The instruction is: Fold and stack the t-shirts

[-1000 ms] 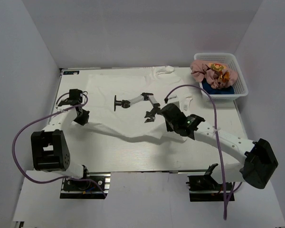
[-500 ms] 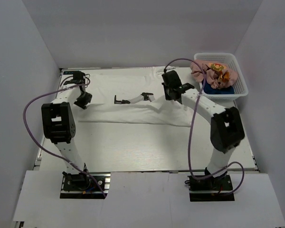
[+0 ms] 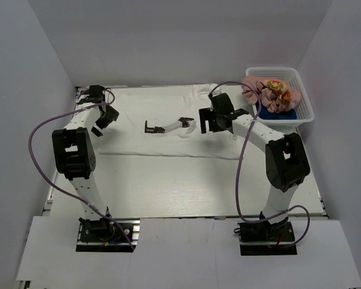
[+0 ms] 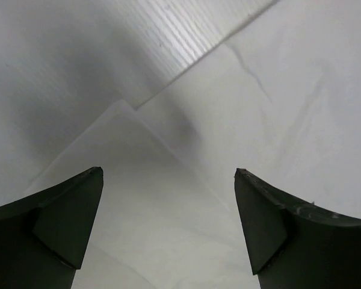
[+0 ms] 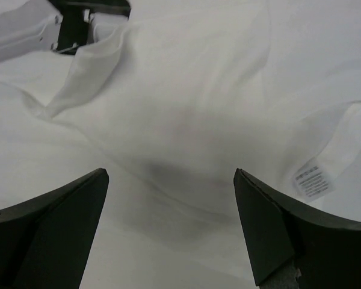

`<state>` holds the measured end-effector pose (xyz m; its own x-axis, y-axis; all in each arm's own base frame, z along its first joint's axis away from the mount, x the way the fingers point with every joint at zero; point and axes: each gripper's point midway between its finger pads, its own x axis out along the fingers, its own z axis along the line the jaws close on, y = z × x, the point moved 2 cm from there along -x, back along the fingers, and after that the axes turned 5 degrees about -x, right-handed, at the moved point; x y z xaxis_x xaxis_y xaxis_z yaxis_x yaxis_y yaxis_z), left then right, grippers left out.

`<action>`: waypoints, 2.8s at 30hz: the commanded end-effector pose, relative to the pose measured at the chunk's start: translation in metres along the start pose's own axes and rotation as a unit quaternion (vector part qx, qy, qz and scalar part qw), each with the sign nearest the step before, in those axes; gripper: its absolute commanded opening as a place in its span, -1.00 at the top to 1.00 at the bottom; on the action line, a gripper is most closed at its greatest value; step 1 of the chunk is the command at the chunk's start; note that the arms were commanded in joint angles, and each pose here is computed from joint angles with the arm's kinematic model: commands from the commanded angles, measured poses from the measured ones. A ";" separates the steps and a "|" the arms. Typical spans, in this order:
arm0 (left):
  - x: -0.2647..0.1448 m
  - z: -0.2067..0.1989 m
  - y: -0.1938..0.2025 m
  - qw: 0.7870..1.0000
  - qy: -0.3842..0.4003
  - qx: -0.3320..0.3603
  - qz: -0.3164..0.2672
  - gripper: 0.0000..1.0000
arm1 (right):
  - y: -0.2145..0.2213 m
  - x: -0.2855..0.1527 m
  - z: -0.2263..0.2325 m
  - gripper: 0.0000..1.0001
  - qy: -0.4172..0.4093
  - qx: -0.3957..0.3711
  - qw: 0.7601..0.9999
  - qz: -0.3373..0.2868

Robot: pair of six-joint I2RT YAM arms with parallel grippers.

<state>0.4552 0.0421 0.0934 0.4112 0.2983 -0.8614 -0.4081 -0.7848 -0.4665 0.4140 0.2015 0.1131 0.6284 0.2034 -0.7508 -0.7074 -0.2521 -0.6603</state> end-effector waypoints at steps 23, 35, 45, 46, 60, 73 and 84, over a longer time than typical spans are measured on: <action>-0.011 0.001 0.028 0.994 0.081 0.067 0.025 -1.00 | -0.152 0.047 0.042 -0.81 0.073 0.009 0.988 -0.134; 0.011 -0.013 0.054 0.986 0.128 0.082 0.064 -1.00 | 0.050 0.003 -0.007 -0.81 0.012 0.122 0.992 -0.021; 0.022 0.058 0.110 0.986 0.036 0.085 0.137 -1.00 | 0.147 0.002 -0.014 -0.81 0.021 0.181 0.979 0.089; 0.019 0.069 0.114 0.986 0.017 0.084 0.140 -1.00 | 0.153 -0.002 -0.012 -0.81 0.016 0.184 0.978 0.095; -0.089 0.156 0.132 0.996 0.053 -0.009 0.067 -1.00 | 0.194 -0.121 -0.002 -0.81 -0.033 0.162 0.986 0.026; -0.069 0.051 0.005 0.999 0.042 0.009 -0.008 -1.00 | -0.025 -0.070 -0.022 -0.81 0.048 0.178 0.979 -0.087; 0.016 0.012 -0.031 0.999 -0.013 0.031 0.007 -1.00 | -0.100 0.032 -0.061 -0.81 0.066 0.123 0.987 -0.076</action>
<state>0.4554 0.0730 0.0753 0.3597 0.2763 -0.8912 -0.4583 -0.7796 -0.4267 0.5049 0.1787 0.1521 0.7521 0.0951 -0.6522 -0.6591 0.1105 -0.7439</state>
